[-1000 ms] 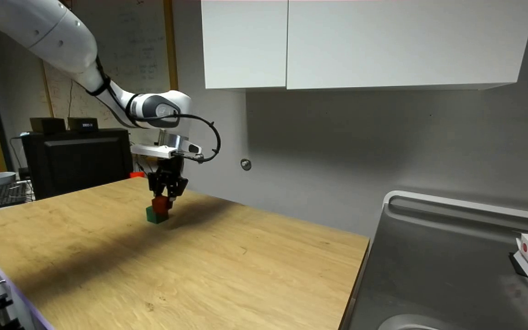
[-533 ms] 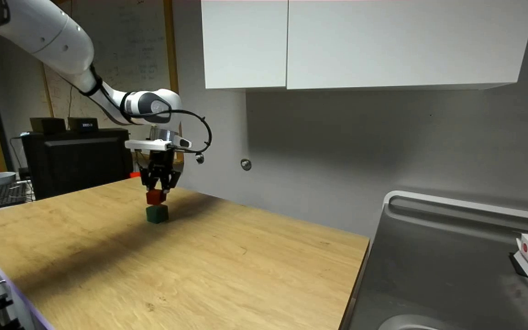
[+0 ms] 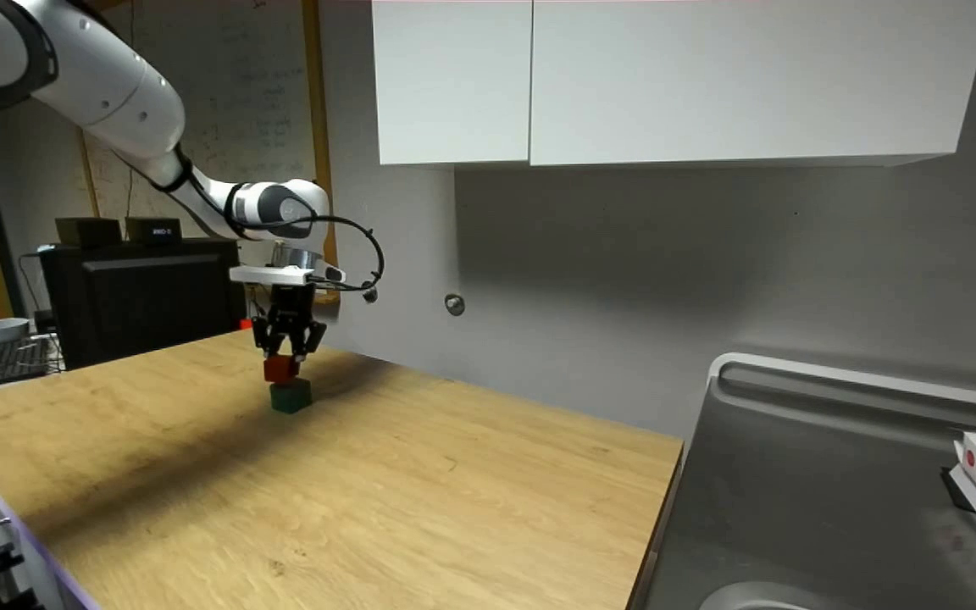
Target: Put the orange block on the green block
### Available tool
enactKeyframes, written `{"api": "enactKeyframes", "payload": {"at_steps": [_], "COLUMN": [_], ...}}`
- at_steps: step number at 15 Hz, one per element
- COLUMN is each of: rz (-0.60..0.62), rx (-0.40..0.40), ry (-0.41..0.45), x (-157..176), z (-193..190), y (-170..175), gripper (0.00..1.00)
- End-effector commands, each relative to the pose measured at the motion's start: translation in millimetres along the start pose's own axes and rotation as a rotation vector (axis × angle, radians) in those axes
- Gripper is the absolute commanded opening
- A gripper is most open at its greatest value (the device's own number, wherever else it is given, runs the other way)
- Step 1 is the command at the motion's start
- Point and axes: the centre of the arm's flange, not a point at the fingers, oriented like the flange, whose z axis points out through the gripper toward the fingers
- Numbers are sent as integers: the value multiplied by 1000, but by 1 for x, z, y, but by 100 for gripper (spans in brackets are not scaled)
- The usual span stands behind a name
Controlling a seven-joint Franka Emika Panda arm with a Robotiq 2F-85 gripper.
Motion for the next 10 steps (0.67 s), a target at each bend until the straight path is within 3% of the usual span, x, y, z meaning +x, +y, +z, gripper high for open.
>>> {"api": "enactKeyframes", "payload": {"at_steps": [1,2,3,4,5,9,10], "rz": [-8,-9,-7,-6,-6,-12,-13], "rx": [-13,-12,-10,-10,-11,-37,-44], "ry": [-39,-46,-55,-60,-63,-85,-86], "x": [23,25,26,27,28,26,25], "z": [3,7,11,9,9,10,9], "y": [2,3,4,4,5,5,5], "gripper": [18,18,24,68,69,98,99]}}
